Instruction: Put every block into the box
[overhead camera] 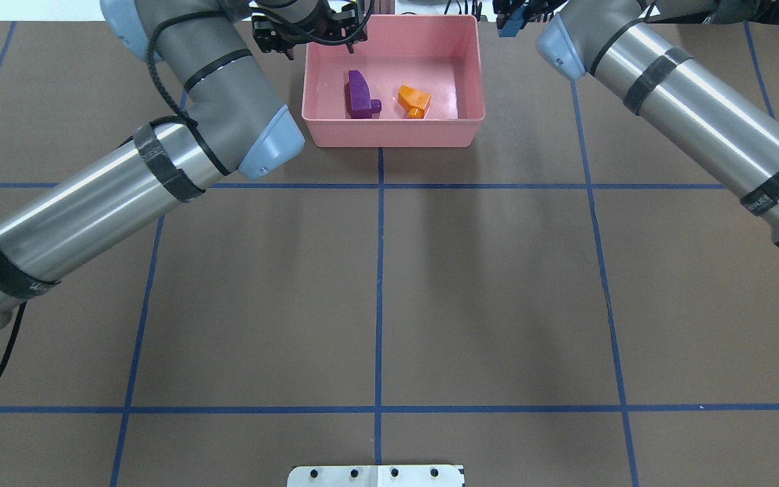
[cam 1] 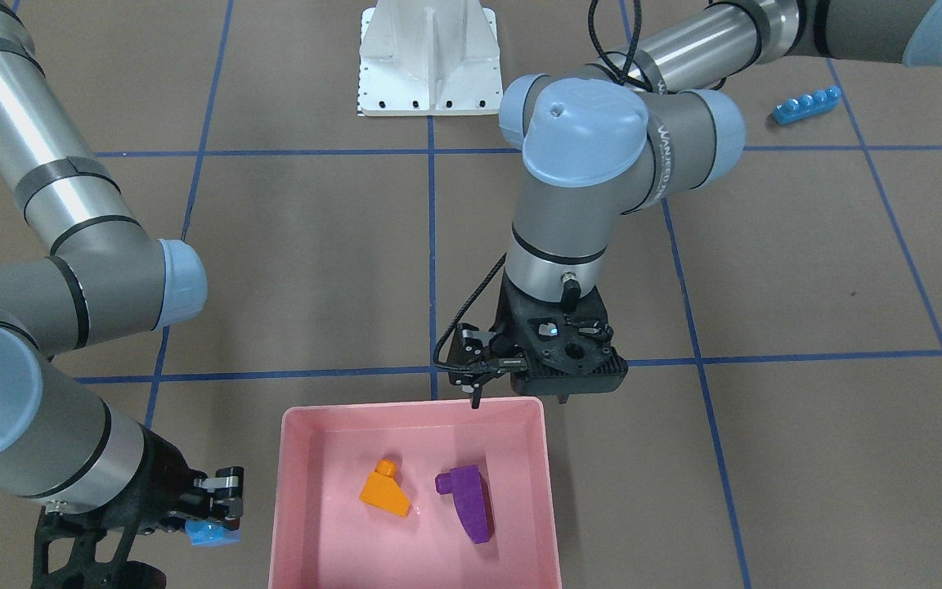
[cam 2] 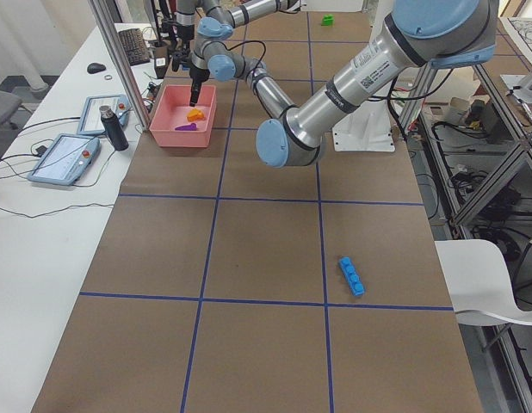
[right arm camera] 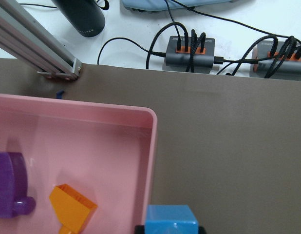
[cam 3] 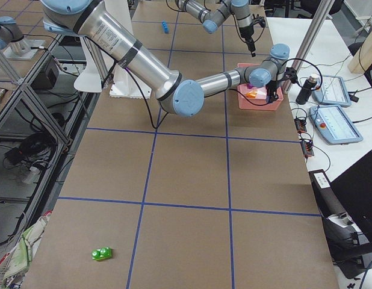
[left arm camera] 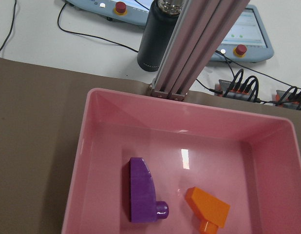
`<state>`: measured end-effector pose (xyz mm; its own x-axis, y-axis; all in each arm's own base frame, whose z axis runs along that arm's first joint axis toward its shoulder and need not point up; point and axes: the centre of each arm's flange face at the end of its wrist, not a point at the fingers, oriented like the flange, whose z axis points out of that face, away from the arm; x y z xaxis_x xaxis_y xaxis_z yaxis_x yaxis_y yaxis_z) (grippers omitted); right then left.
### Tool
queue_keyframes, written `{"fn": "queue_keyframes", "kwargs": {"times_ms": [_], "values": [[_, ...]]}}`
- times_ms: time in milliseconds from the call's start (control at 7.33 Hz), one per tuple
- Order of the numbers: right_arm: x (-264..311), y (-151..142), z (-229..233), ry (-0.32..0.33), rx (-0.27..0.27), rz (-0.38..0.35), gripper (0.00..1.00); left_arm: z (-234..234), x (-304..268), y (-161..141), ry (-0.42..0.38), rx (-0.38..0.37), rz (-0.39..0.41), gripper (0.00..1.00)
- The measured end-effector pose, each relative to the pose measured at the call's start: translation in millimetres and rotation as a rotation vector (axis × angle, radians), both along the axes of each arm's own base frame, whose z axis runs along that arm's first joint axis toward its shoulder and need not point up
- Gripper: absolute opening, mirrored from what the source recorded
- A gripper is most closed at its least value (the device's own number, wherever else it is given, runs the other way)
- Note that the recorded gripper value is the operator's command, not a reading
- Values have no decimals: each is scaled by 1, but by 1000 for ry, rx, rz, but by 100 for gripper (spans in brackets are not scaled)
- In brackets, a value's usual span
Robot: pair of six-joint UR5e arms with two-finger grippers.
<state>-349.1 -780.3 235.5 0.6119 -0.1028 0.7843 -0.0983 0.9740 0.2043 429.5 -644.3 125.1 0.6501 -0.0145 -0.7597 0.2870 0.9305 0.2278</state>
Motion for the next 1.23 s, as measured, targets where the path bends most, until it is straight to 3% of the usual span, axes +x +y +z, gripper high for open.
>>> {"fn": "queue_keyframes", "kwargs": {"times_ms": [273,682,818,955,1091,1227], "values": [[-24,6,-31,-3,10,18,0,78,-42,50,-108,4,110,99],[-79,15,-44,34,70,27,0,192,-123,150,-218,17,299,99],[-94,19,-40,38,94,30,9,210,-146,179,-239,25,357,99],[-105,23,-38,40,106,32,80,224,-165,202,-262,49,415,100],[-111,26,-37,38,100,42,99,240,-180,220,-292,82,484,100],[-115,27,-37,36,87,56,99,256,-194,238,-316,111,563,100]]}}
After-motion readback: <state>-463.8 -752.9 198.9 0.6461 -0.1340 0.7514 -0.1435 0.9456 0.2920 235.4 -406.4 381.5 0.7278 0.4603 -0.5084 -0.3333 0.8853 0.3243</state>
